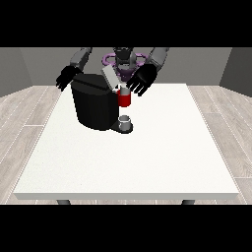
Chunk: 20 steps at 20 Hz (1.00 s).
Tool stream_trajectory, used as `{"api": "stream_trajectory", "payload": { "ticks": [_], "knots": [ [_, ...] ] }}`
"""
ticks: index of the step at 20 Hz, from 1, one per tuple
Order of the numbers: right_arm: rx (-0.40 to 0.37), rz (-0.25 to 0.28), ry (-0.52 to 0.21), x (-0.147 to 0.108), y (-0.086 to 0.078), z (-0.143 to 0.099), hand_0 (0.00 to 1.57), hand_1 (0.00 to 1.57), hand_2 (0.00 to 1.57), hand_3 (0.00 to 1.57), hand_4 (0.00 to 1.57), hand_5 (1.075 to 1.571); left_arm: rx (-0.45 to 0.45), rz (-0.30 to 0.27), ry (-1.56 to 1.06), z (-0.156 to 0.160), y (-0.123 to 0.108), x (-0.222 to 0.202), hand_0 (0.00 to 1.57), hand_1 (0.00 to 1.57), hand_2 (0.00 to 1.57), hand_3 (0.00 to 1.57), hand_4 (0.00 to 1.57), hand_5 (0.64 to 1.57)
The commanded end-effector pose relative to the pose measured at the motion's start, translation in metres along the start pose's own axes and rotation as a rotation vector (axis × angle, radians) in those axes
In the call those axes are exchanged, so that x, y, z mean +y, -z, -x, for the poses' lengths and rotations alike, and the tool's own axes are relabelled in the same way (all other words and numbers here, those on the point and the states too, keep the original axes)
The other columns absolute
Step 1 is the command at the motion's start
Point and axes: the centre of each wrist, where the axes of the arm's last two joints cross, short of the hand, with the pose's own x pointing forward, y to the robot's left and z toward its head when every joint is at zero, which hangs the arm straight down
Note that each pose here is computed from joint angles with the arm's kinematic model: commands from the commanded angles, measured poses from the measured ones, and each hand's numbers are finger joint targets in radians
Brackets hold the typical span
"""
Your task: Insert the coffee pod into the coffee machine and close the lid
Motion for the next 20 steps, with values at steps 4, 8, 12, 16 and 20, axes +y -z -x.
{"api": "stream_trajectory", "payload": {
  "ticks": [4, 8, 12, 16, 20],
  "knots": [
    [-0.001, 0.027, 0.0, 0.003, 0.004, -0.004, 0.0, 0.0, 0.0, 0.0, 0.41, 1.571, -0.011, 0.063, 0.016, 0.004, -0.001, -0.011, 0.91, 0.91, 1.02, 0.86, 0.36, 1.571],
    [0.002, 0.005, 0.009, 0.007, -0.011, 0.015, 0.0, 0.0, 0.0, 0.0, 0.37, 1.571, -0.02, 0.069, 0.119, 0.002, -0.002, 0.009, 0.0, 0.0, 0.0, 0.0, 0.0, 1.571],
    [-0.009, 0.038, -0.025, -0.006, 0.002, 0.01, 0.0, 0.0, 0.0, 0.0, 0.34, 1.571, -0.039, 0.091, 0.136, -0.005, 0.001, 0.006, 0.0, 0.0, 0.0, 0.0, 0.0, 1.571],
    [0.018, 0.004, -0.024, 0.0, -0.001, 0.0, 0.0, 0.0, 0.0, 0.0, 0.38, 1.571, -0.019, 0.084, 0.095, 0.011, -0.005, 0.021, 0.0, 0.0, 0.0, 0.0, 0.0, 1.571],
    [0.054, 0.028, -0.013, 0.013, -0.01, 0.007, 0.0, 0.0, 0.0, 0.0, 0.36, 1.571, 0.001, 0.128, 0.084, 0.008, -0.003, -0.015, 0.0, 0.0, 0.0, 0.0, 0.0, 1.571]
  ]
}}
